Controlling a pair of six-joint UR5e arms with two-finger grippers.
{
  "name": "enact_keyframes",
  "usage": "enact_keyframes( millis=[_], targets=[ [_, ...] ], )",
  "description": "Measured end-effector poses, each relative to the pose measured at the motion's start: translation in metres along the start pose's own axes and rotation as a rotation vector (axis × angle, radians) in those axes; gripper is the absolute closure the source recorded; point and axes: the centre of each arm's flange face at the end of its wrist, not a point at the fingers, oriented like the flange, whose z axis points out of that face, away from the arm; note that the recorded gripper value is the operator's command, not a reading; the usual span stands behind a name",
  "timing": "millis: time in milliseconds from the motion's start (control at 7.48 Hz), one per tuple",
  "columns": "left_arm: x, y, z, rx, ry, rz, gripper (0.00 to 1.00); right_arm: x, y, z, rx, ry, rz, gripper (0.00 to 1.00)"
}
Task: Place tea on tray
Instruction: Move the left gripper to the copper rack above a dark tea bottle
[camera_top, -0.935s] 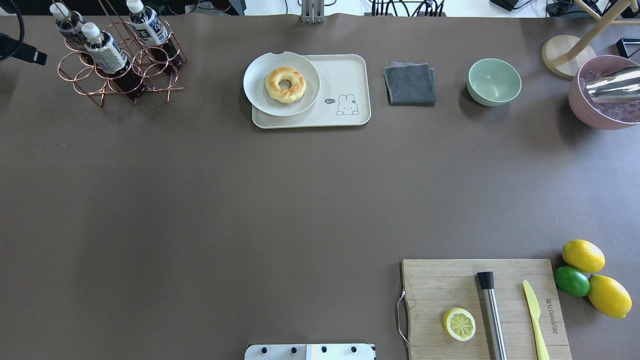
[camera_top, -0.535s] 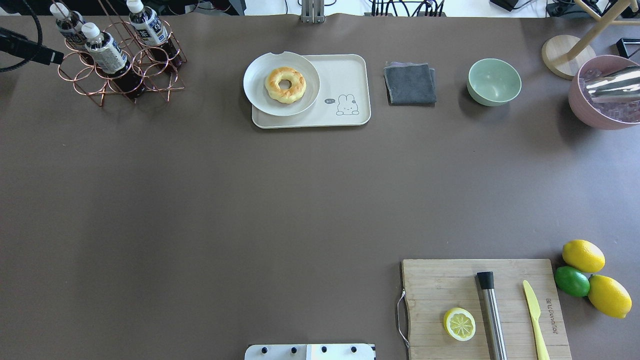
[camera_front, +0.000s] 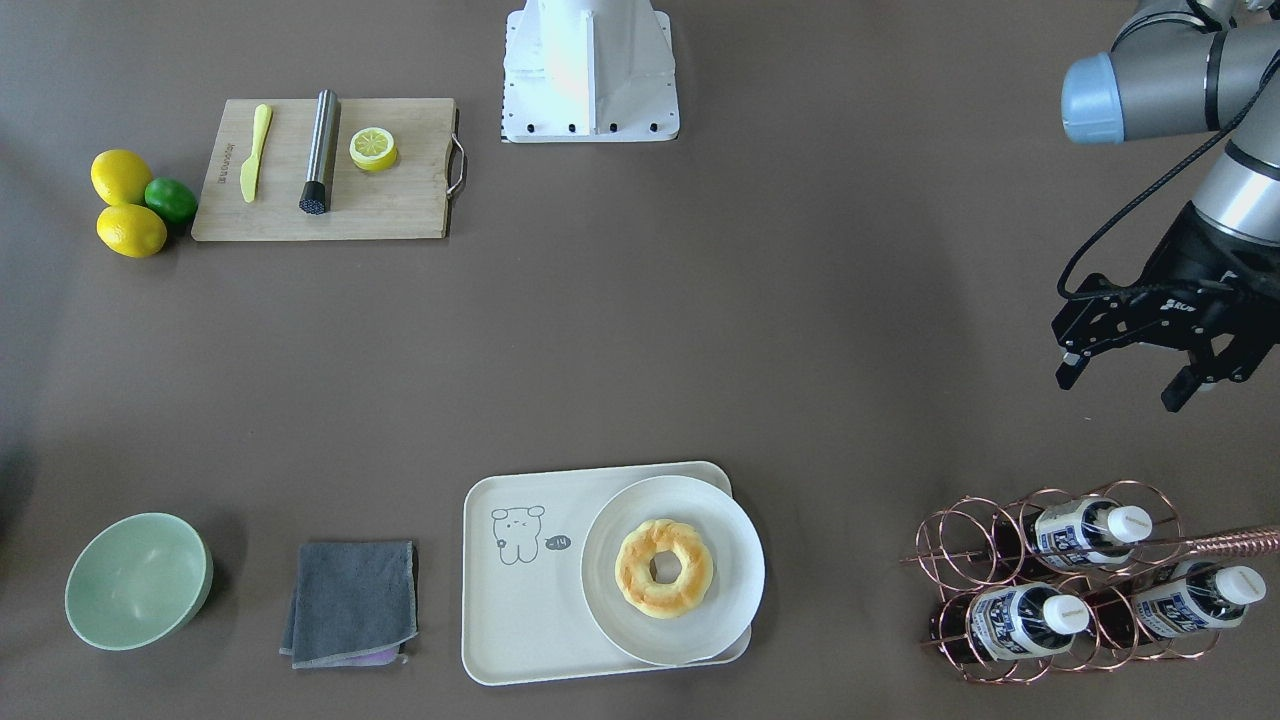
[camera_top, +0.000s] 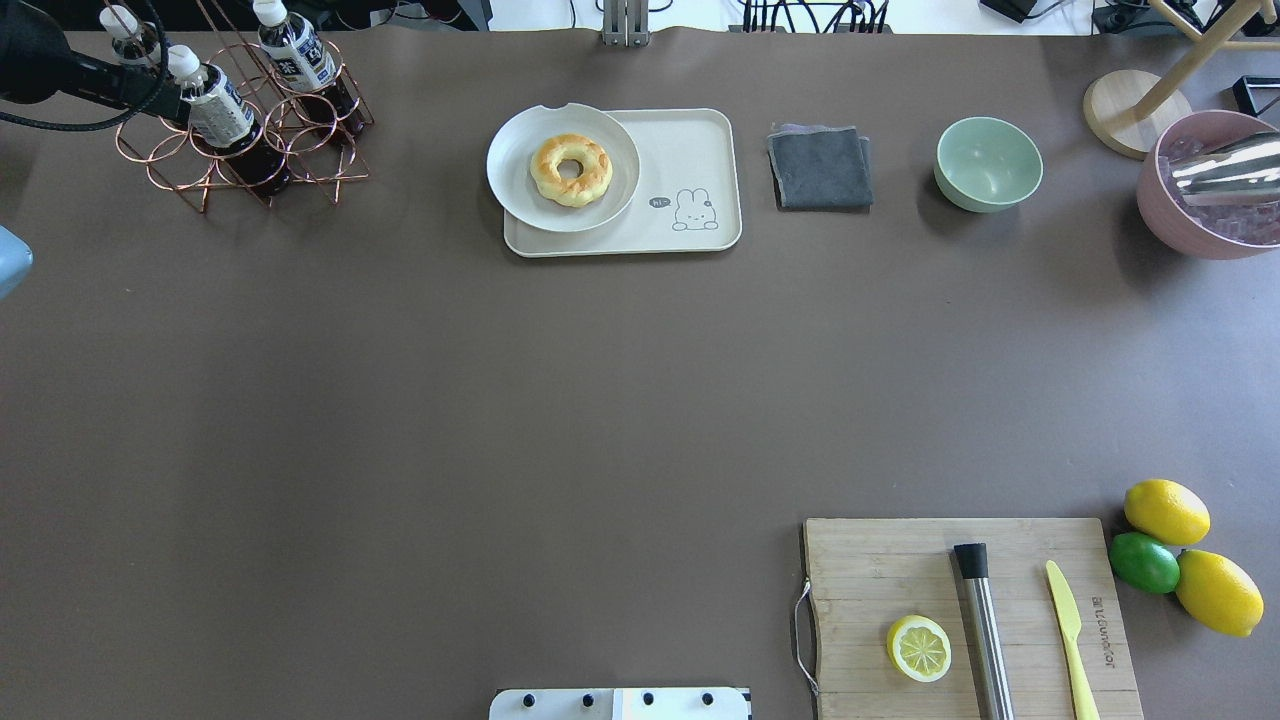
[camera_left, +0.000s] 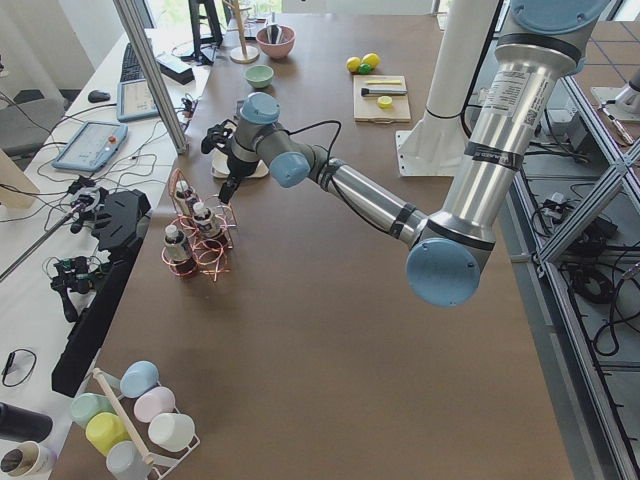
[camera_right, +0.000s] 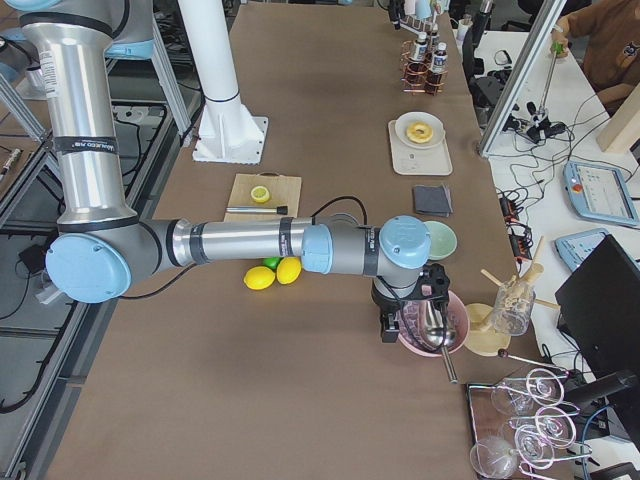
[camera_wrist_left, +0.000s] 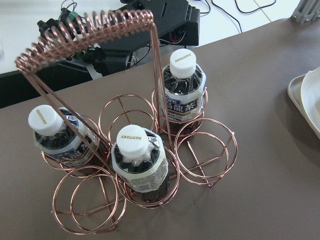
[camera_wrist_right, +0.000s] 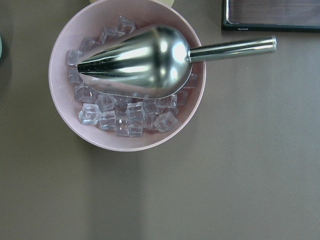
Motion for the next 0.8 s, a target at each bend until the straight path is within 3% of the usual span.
enact_keyframes(
  millis=[401, 802],
  targets=[
    [0.011, -0.017, 0.022, -0.031, -0.009, -0.066, 0.03, 0.003, 0.005, 0.003, -0.005, -0.002, 0.006, 0.0],
    [0.005, -0.036, 0.038, -0.002, -0.07, -0.106, 0.08, 0.002, 0.006, 0.003, -0.005, -0.005, 0.006, 0.0]
  ],
)
